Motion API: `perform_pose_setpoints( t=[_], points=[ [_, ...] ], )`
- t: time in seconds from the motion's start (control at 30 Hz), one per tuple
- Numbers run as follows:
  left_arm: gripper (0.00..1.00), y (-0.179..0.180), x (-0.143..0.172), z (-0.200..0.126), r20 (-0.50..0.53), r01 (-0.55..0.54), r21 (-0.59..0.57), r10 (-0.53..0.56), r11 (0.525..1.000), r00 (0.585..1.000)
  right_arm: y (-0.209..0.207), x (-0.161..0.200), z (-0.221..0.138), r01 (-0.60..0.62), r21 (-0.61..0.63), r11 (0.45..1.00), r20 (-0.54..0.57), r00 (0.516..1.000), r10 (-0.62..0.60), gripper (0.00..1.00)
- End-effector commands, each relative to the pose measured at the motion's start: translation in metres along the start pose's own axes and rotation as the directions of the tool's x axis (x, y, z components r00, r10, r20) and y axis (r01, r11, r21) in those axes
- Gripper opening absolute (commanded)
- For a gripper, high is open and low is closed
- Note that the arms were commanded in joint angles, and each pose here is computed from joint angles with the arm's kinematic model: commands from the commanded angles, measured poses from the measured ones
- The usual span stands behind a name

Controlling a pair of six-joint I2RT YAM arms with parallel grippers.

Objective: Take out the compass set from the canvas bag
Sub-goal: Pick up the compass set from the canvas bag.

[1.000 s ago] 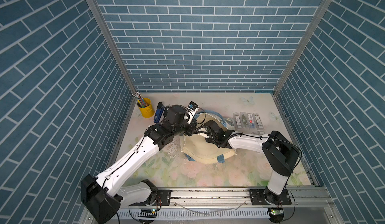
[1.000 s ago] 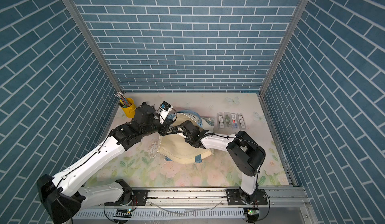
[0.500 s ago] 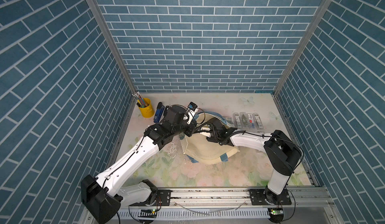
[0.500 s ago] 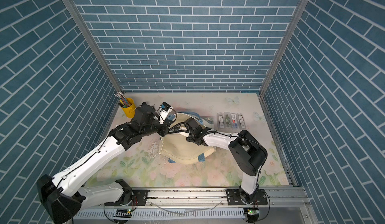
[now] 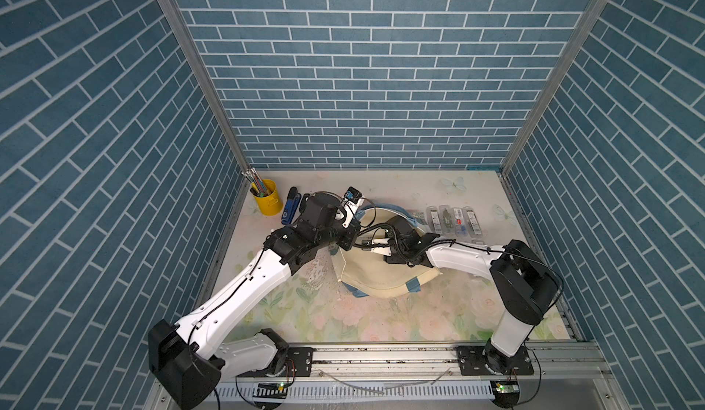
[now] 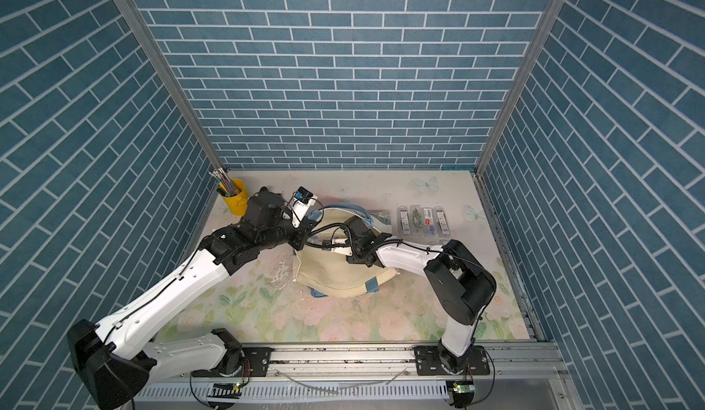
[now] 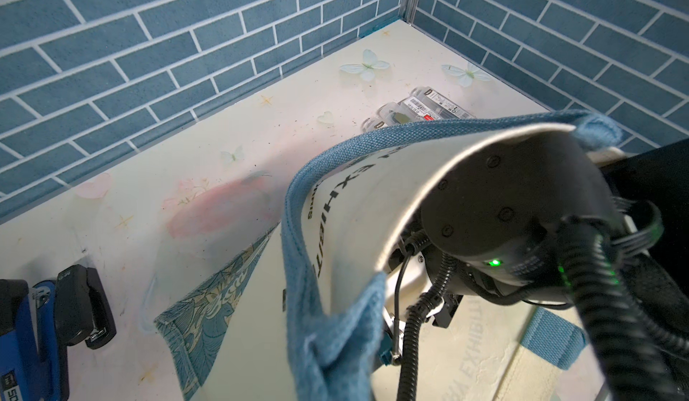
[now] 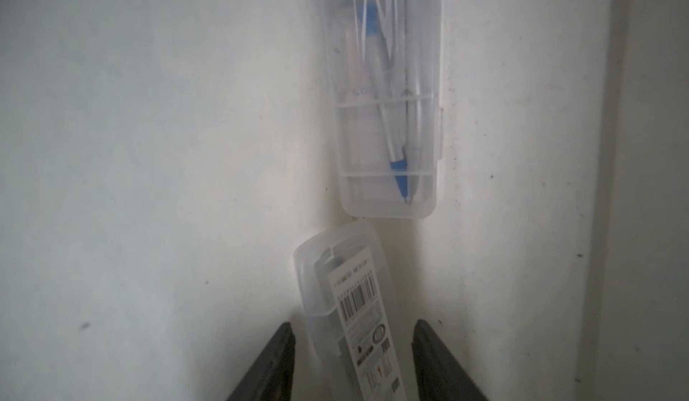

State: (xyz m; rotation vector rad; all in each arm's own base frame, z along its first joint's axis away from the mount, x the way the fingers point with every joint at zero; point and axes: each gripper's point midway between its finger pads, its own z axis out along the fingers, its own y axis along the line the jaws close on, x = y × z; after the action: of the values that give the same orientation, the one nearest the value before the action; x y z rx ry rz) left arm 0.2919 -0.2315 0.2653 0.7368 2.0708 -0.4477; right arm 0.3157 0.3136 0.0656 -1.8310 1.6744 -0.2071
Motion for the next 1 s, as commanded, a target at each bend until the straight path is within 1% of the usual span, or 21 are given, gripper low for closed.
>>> perform_pose_setpoints(
  t=[0.0,0.03,0.17,0.4,0.53,0.67,0.8,0.97],
  points=[
    [0.0,-0.003,-0.024,-0.007,0.084,-0.003,0.023,0.001,1.0,0.996,-0.002,0.024,0.019,0.059,0.049,0.997,-0.105,0.993,-0.054,0.52],
    [0.0,-0.004,-0.024,-0.007,0.084,-0.005,0.024,0.002,1.0,0.996,-0.006,0.025,0.021,0.066,0.075,0.995,-0.118,0.991,-0.056,0.51],
    [0.0,-0.003,-0.023,-0.006,0.081,-0.004,0.024,0.002,1.0,0.997,-0.012,0.026,0.025,0.068,0.113,0.991,-0.128,0.99,-0.054,0.48],
    [0.0,-0.004,-0.024,-0.006,0.083,0.002,0.034,-0.005,0.999,0.997,-0.009,0.02,0.036,0.068,0.13,0.989,-0.108,0.993,-0.054,0.51],
    [0.0,-0.003,-0.023,-0.005,0.083,0.005,0.034,-0.008,0.999,0.997,-0.018,0.009,0.034,0.013,0.158,0.987,-0.067,0.998,-0.003,0.47],
    [0.0,-0.003,-0.023,-0.003,0.079,0.007,0.038,-0.01,0.999,0.997,-0.019,-0.003,0.027,-0.085,0.096,0.992,-0.008,0.996,0.087,0.43],
    [0.0,-0.003,-0.023,-0.003,0.08,0.01,0.04,-0.013,0.999,0.997,-0.013,-0.008,0.027,-0.171,0.006,0.985,0.019,0.985,0.171,0.4],
    [0.0,-0.002,-0.023,-0.004,0.081,0.012,0.039,-0.015,0.999,0.997,-0.013,-0.008,0.028,-0.197,0.004,0.98,0.014,0.98,0.197,0.34]
  ],
)
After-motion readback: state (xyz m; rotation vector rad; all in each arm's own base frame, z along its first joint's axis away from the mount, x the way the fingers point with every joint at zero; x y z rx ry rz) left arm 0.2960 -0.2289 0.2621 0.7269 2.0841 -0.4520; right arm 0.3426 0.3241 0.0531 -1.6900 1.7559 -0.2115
